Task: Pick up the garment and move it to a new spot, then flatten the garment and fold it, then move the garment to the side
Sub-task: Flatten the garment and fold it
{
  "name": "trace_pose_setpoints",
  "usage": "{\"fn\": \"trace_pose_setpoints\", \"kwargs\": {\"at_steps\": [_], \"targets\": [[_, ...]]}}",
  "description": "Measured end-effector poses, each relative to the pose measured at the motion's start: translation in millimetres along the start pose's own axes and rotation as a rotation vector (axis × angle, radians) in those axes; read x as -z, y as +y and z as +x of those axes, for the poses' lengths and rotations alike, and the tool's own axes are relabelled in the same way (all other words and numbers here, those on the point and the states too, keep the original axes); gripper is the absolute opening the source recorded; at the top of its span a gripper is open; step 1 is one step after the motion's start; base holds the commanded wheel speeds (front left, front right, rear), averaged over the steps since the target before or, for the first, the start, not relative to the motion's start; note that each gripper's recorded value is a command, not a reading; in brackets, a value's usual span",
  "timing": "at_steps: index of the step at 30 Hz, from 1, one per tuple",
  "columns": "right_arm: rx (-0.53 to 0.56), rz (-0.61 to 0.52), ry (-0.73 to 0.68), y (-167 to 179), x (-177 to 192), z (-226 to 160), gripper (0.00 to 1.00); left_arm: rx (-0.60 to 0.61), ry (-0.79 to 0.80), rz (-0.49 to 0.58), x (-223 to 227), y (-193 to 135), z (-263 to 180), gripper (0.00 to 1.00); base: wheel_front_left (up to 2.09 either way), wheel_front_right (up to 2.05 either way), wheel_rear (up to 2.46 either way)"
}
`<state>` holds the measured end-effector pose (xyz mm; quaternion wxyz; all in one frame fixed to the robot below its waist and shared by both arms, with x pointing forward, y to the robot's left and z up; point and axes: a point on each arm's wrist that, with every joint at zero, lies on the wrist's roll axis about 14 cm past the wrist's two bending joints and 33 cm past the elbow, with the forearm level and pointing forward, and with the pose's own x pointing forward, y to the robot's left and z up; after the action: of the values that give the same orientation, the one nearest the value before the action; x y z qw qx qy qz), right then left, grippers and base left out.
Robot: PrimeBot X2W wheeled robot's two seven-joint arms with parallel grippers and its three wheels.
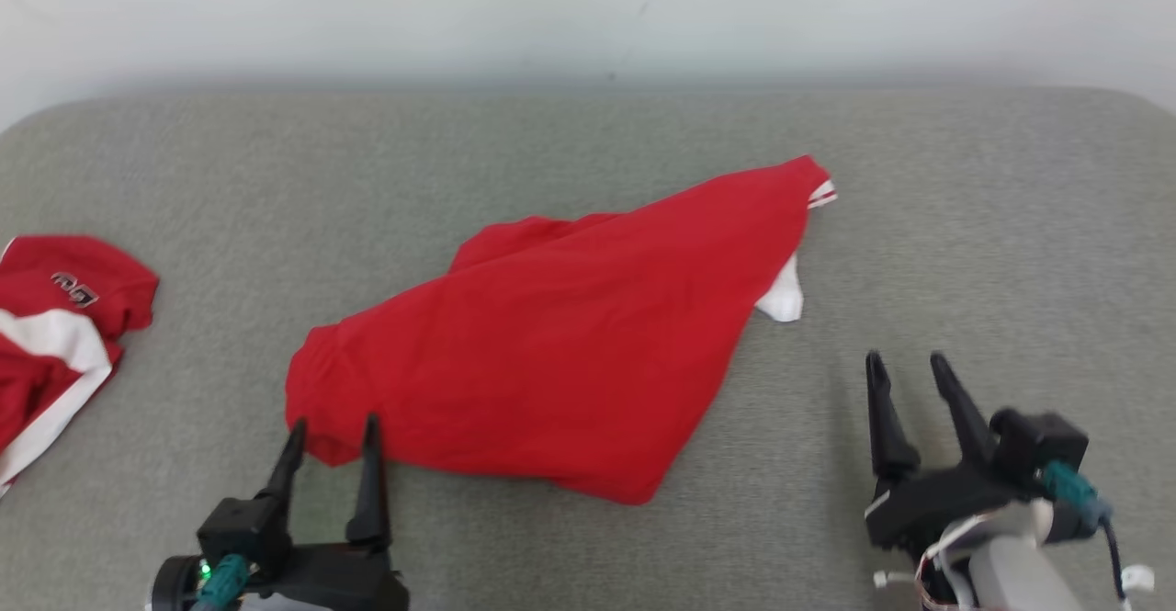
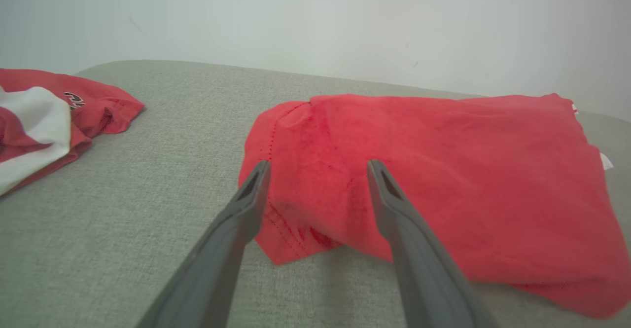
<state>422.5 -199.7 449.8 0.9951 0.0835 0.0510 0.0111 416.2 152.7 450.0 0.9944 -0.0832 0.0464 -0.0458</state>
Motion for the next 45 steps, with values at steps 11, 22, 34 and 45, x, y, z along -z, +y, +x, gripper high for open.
{"fn": "trace_pose_setpoints", "kwargs": {"at_steps": [11,22,34,45], "targets": [[-0.11,-0.04,0.089,32,22,65,1.0,-0.053,0.03,-0.046,13,6,-12,1.0,0.0,0.0,0.0],[-0.138,-0.049,0.194,42,60,89,0.0,-0.128,0.06,-0.047,23,27,-20,1.0,0.0,0.0,0.0],[-0.057,-0.073,-0.114,1,-44,91,0.0,-0.094,0.057,-0.054,22,16,-21,1.0,0.0,0.0,0.0],[-0.135,-0.123,-0.503,23,-191,46,0.0,-0.034,0.046,-0.062,17,-4,-43,1.0,0.0,0.0,0.0]]}}
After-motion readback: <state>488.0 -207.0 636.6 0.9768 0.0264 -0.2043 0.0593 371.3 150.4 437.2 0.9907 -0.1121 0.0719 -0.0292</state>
